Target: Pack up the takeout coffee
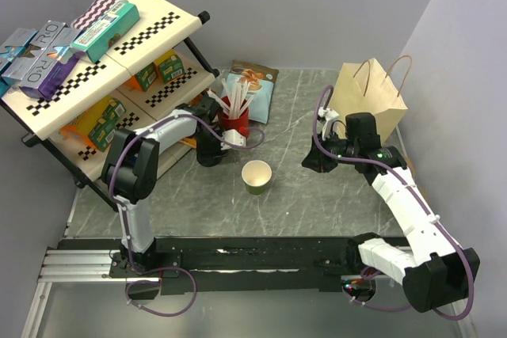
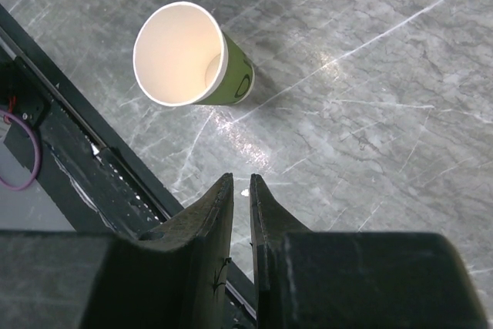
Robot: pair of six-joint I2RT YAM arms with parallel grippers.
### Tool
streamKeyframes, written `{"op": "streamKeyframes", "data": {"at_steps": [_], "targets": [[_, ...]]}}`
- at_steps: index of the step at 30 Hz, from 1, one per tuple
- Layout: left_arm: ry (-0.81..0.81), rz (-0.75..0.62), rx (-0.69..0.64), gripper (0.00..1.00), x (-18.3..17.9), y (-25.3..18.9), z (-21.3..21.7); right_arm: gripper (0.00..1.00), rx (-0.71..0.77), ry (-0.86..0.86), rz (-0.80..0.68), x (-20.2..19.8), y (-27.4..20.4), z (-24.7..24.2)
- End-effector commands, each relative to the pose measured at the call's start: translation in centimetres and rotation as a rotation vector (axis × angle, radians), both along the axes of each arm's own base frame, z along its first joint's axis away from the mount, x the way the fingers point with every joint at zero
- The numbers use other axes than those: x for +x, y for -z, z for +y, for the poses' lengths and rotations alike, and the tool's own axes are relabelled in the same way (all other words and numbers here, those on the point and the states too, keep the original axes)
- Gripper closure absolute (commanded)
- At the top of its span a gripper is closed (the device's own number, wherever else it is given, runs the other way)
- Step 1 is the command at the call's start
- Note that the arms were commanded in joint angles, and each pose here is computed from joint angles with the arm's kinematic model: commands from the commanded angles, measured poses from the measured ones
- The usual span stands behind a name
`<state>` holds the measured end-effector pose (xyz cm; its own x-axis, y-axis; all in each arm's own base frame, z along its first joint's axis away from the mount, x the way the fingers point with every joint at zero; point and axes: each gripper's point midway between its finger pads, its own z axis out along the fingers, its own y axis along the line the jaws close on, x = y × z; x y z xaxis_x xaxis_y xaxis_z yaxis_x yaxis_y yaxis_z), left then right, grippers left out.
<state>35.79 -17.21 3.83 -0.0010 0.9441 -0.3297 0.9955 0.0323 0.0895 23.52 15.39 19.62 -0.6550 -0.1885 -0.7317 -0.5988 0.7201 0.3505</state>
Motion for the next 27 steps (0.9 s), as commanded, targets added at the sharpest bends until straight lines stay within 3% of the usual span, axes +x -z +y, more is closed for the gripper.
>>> {"op": "streamKeyframes", "data": {"at_steps": [1, 6, 11, 13, 14, 17, 22, 27], "targets": [[-0.042, 0.056, -0.087, 0.53, -2.9, -1.8, -0.5, 0.78, 0.029, 0.011, -0.045, 0.2, -1.0, 0.0], [-0.081, 0.112, -0.132, 0.61, -5.6, -2.5, -1.0, 0.78, 0.03, 0.016, -0.042, 0.2, -0.9, -0.1], [-0.114, 0.105, -0.19, 0.6, -7.2, -4.5, -1.6, 0.78, 0.03, 0.015, -0.039, 0.3, -0.7, -0.1], [-0.128, 0.082, -0.211, 0.44, -7.0, -5.4, -1.8, 0.78, 0.032, 0.01, -0.035, 0.3, -0.7, 0.0], [-0.133, 0.047, -0.218, 0.28, -6.9, -6.2, -1.6, 0.78, 0.032, 0.011, -0.035, 0.4, -0.6, 0.0], [-0.111, -0.062, -0.182, 0.13, -5.3, -6.9, -0.6, 0.78, 0.032, 0.006, -0.036, 0.6, -0.7, 0.1], [-0.077, -0.114, -0.119, 0.05, -1.6, -6.2, 1.0, 0.78, 0.032, 0.001, -0.03, 0.8, -0.7, 0.2], [0.03, -0.099, -0.069, 0.02, -0.5, -4.8, 1.6, 0.78, 0.028, -0.002, -0.032, 0.7, -0.7, 0.2]]}}
